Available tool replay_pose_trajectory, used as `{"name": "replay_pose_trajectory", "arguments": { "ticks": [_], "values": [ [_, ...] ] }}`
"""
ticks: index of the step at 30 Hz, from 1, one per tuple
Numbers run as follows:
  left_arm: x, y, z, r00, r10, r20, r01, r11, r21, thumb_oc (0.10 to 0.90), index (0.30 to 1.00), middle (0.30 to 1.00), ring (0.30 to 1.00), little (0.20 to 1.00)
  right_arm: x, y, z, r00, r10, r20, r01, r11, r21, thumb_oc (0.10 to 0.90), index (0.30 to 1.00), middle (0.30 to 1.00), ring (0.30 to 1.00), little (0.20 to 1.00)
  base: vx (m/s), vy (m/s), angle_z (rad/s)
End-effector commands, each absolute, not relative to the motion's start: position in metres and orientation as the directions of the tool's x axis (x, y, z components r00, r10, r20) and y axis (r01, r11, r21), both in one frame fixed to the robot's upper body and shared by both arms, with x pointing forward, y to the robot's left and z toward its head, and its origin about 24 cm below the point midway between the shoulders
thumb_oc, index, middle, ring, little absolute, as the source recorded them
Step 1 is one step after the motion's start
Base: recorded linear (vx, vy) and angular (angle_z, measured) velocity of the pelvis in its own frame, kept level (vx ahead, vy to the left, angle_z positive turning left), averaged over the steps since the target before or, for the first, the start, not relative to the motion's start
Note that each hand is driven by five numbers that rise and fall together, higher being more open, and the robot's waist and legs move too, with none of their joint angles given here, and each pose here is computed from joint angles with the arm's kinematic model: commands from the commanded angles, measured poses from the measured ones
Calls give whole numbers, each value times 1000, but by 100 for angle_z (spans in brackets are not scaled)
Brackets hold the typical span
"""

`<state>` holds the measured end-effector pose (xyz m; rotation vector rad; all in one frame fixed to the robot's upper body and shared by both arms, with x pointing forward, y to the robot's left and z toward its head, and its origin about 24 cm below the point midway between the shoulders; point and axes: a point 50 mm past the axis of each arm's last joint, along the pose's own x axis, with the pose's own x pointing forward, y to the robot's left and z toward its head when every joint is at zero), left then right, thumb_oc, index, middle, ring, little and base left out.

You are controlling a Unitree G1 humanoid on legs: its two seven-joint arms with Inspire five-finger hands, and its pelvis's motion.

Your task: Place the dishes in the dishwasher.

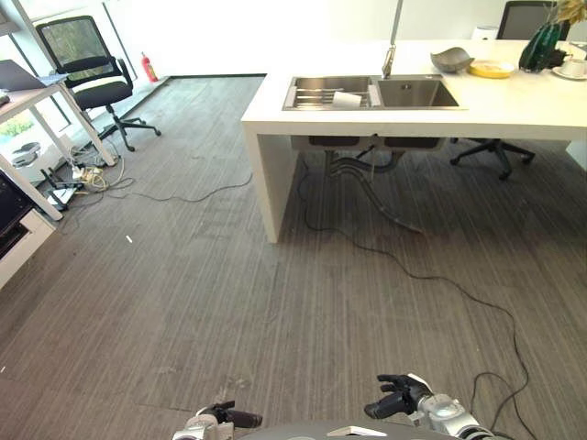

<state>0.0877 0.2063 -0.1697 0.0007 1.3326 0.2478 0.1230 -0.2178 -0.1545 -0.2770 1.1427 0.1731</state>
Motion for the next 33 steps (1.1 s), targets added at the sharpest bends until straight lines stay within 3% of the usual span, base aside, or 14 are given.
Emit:
{"name": "replay_pose_trajectory", "arguments": {
  "ticks": [1,9,13,14,21,29,33],
  "values": [
    [105,206,-166,269,203,-942,-231,963,142,800,900,900,900,900,143,-205,-151,458,22,-889,-282,952,-122,800,900,900,900,900,0,0,0],
    [104,207,-166,283,224,-933,-237,958,159,800,900,900,900,900,124,-207,-158,421,0,-907,-213,972,-99,800,900,900,900,900,0,0,0],
    [112,212,-162,348,254,-903,-321,937,140,800,900,900,900,900,124,-203,-158,451,9,-893,-155,986,-68,800,900,900,900,900,-1,-11,2],
    [106,221,-162,323,290,-901,-411,901,143,800,900,900,900,900,118,-205,-159,439,6,-899,-138,989,-61,800,900,900,900,900,-7,-23,4],
    [101,222,-163,249,349,-904,-461,863,206,800,900,900,900,900,118,-210,-159,436,-35,-899,-106,990,-91,800,900,900,900,900,2,-5,3],
    [108,203,-164,289,313,-905,-467,871,152,800,900,900,900,900,101,-218,-162,392,-76,-917,49,997,-61,800,900,900,900,900,-3,0,-3],
    [107,194,-166,282,232,-931,-552,833,40,800,900,900,900,900,113,-217,-158,439,-52,-897,35,999,-40,800,900,900,900,900,-5,-3,-2]
  ]
}}
